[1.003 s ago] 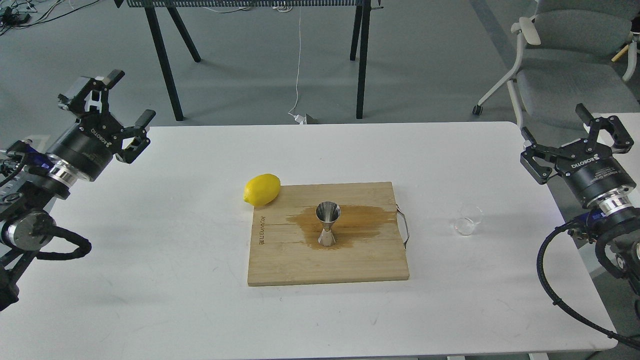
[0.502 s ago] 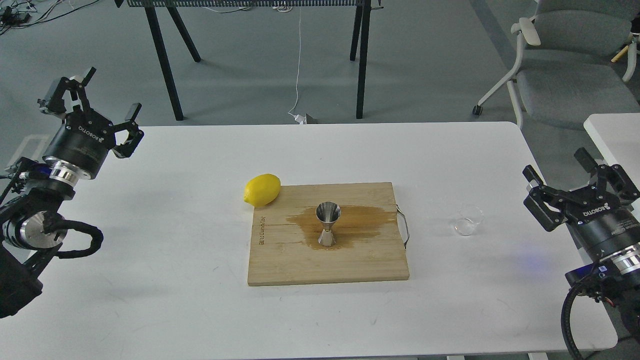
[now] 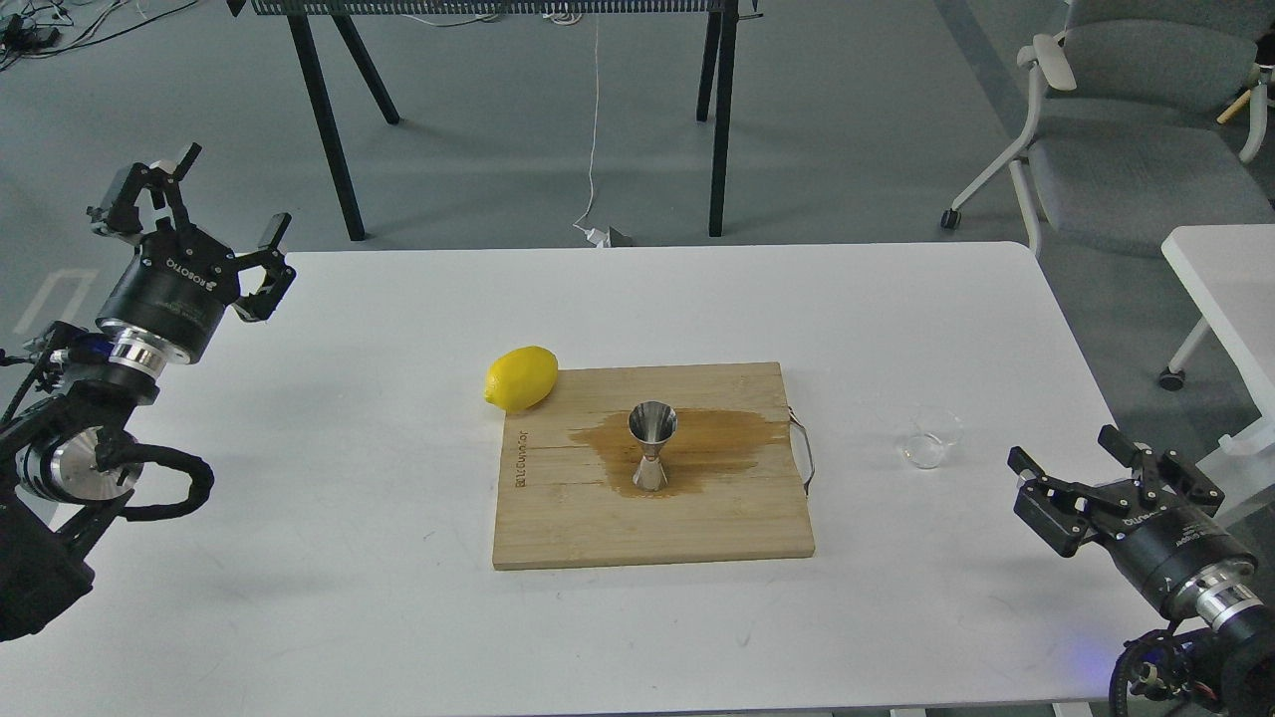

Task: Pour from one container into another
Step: 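Lower the right gripper toward the table near the glass cup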

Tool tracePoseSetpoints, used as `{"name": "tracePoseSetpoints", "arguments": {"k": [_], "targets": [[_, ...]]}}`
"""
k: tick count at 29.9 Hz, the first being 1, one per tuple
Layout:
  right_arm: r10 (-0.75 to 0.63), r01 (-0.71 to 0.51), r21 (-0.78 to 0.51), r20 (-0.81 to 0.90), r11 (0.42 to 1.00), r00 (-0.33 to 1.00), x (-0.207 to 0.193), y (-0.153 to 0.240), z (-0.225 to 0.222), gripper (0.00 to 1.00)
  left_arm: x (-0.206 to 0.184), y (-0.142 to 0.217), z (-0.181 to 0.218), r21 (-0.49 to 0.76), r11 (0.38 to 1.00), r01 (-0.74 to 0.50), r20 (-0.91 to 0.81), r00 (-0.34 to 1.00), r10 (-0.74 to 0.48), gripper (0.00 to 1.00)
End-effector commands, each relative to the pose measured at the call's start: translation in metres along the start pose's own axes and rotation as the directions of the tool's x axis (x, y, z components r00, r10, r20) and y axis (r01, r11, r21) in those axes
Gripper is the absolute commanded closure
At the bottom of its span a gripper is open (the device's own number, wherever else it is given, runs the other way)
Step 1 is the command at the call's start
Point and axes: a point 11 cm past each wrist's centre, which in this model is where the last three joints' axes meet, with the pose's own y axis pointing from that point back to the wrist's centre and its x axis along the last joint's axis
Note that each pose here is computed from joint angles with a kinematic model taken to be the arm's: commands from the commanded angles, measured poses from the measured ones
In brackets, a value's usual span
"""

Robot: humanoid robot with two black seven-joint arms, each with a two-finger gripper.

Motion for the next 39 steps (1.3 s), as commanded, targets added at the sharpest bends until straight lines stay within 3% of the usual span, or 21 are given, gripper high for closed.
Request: {"name": "tracePoseSetpoints", "arguments": {"k": [1,18,39], "targets": [[0.075,-0.075,-0.009,0.033,0.997,0.997,0.009,-0.010,0.012,0.00,-0.003,-0.001,-0.004,0.001,1.000,0.004,-0.010,1.000,-0.004,0.03],[0.280,-0.280,-0.031,0.028,0.960,0.959,0.028,-0.050,0.040,0.01,-0.002,0.001,-0.007,0.006,1.000,0.000,-0.014,1.000,0.000,0.03],[0.339,-0.339,-0.013,0.000,0.941,0.941,0.022,-0.086,0.042,0.01,-0.001,0.002,-0.007,0.007,1.000,-0.003,-0.013,1.000,0.003,0.03]]}}
